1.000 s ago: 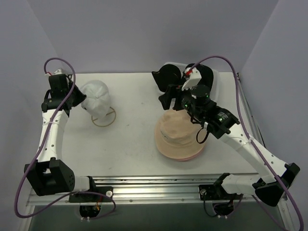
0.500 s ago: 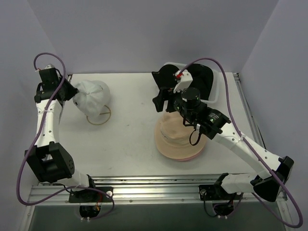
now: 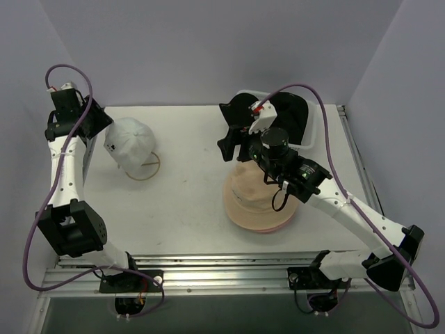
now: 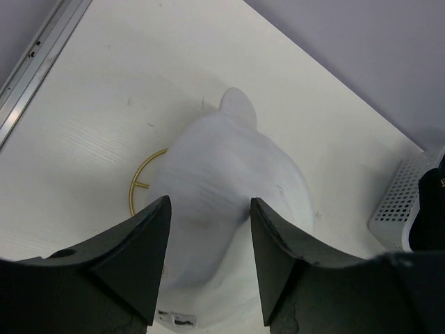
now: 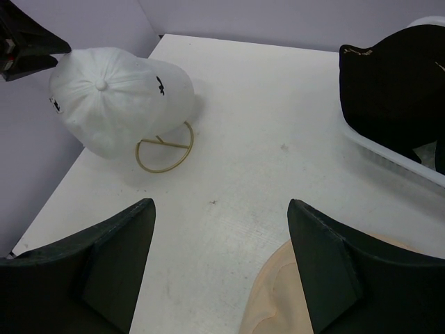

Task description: Stack the hats

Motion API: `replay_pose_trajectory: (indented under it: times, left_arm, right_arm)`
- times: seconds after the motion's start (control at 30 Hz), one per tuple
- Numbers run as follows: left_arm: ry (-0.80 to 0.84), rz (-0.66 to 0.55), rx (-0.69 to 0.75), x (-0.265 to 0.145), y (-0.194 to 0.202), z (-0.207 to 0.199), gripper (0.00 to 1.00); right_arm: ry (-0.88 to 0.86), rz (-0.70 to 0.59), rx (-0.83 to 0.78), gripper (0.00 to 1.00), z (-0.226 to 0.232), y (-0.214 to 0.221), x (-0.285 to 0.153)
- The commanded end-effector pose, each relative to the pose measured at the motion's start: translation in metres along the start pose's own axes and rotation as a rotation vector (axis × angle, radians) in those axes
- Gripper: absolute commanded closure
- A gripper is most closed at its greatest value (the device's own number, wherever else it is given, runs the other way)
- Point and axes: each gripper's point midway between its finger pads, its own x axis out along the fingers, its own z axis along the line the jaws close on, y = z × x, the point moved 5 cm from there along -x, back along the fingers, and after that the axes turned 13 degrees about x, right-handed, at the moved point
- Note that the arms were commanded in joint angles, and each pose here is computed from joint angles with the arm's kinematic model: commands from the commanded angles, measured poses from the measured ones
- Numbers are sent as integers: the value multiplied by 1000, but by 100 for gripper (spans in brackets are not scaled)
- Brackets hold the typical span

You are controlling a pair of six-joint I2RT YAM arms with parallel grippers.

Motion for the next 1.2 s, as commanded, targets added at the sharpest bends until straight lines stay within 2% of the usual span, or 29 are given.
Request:
replay_pose_trajectory:
  times: [0.0,0.17,0.3,0.33,0.47,0.63,0.93,1.03,1.07,1.1,1.13,1.17]
  left_arm:
    - [19,16,61,17,-7,1,42]
    - [39,45,77,33,-6,1,48]
    - [26,71,66,44,-1,4,57]
    - [32,75,63,46,0,3,68]
    - [82,63,25,49,2,-3,80]
    - [160,64,-32,51,20,-21,80]
    - [207,115,7,70,53,-74,80]
    - [234,107,47,70,60,-102,80]
    - [276,110,85,64,67,-128,80]
    - [279,106,94,63,67,-135,80]
    - [257,115,102,63,69,-137,80]
    - [254,100,106,59,62,-140,74]
  right_arm:
    - [-20,-51,6,27,6,-7,2]
    - [-11,-50,-5,27,6,-4,4]
    - [-8,-50,-8,27,7,-3,6]
    - [-8,-49,-9,27,7,-3,6]
    - [2,-48,-17,27,5,-1,6]
    - [9,-53,-23,27,4,-3,2]
    - [42,-72,-35,27,-4,-7,-10]
    - [49,-81,-38,27,-5,-9,-13]
    - [52,-80,-38,27,-6,-9,-14]
    - [52,-82,-37,27,-6,-10,-15]
    - [53,-84,-37,27,-6,-10,-15]
    - [52,-82,-37,27,-6,-9,-16]
